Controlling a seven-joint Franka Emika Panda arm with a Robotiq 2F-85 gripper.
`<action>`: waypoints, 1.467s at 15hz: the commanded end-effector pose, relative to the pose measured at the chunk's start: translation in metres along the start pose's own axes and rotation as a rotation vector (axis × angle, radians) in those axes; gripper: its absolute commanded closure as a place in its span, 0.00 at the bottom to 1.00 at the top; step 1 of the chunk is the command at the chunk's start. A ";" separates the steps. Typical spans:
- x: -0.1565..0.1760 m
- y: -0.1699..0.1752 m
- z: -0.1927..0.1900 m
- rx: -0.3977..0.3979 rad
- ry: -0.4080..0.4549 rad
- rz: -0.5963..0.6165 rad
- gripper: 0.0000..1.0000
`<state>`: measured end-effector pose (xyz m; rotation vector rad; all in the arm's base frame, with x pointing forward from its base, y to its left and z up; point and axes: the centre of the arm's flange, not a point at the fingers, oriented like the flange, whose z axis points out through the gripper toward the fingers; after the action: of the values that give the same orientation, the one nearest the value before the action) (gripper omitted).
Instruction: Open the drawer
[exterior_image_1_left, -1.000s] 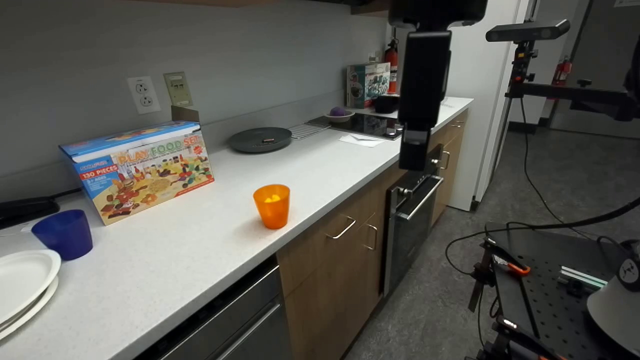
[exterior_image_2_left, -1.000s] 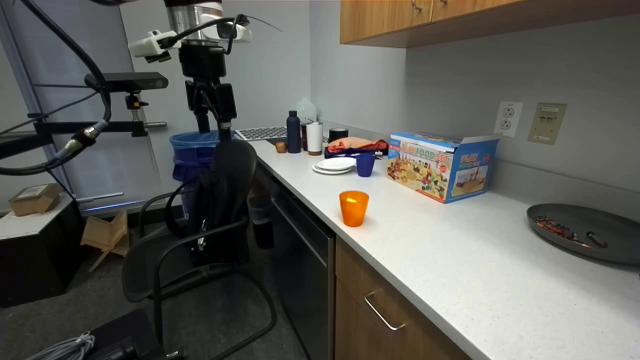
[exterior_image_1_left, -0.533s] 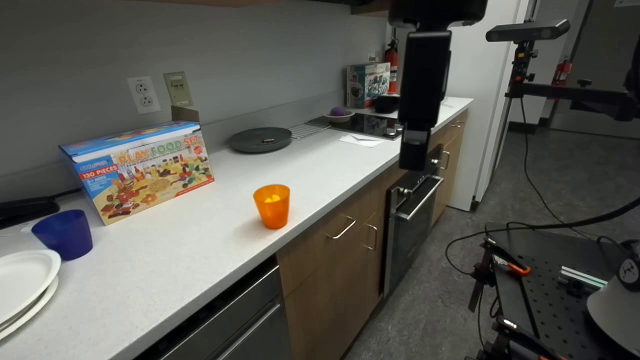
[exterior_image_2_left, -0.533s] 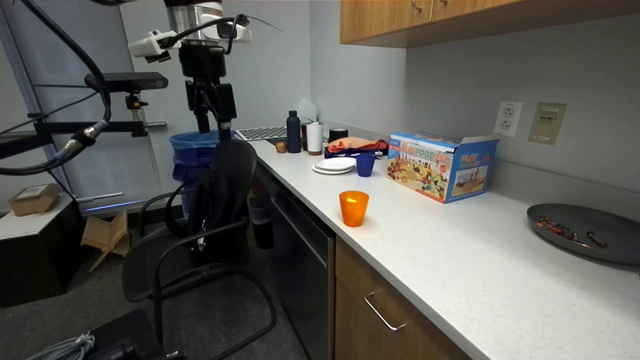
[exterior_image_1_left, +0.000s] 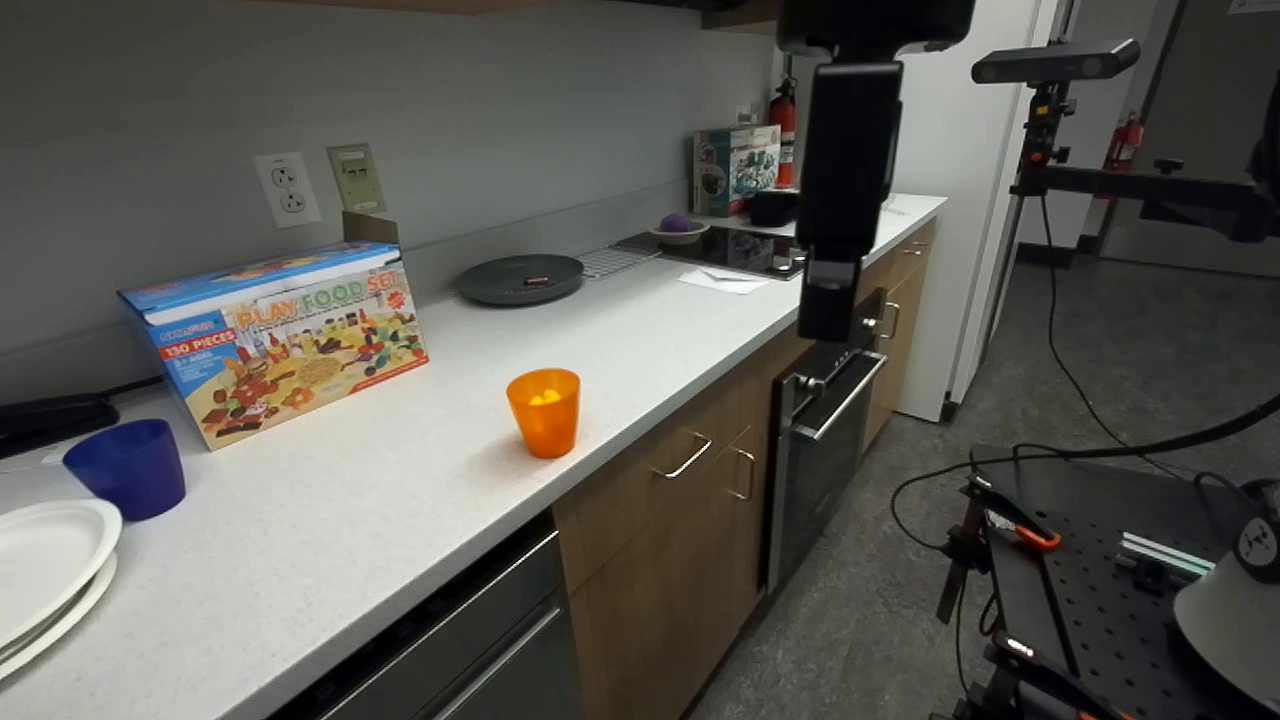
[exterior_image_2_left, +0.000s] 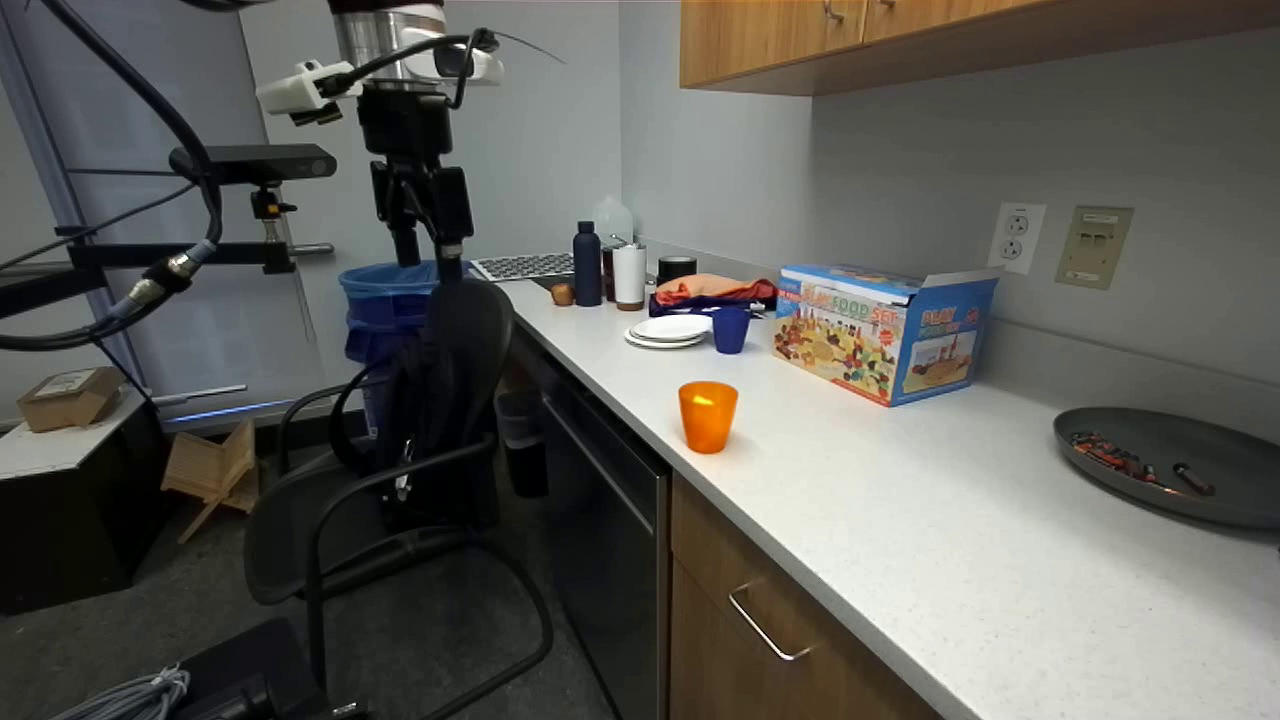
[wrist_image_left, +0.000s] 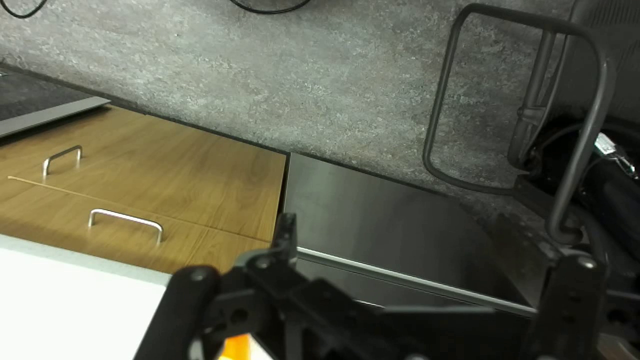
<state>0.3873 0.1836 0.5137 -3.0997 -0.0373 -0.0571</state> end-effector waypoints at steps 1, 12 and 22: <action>0.000 0.000 0.000 0.000 0.000 0.000 0.00; 0.025 0.094 0.053 -0.005 0.022 0.389 0.00; 0.017 0.169 0.124 -0.056 0.082 0.802 0.00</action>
<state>0.4152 0.0326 0.3945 -2.9517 1.0512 -0.1333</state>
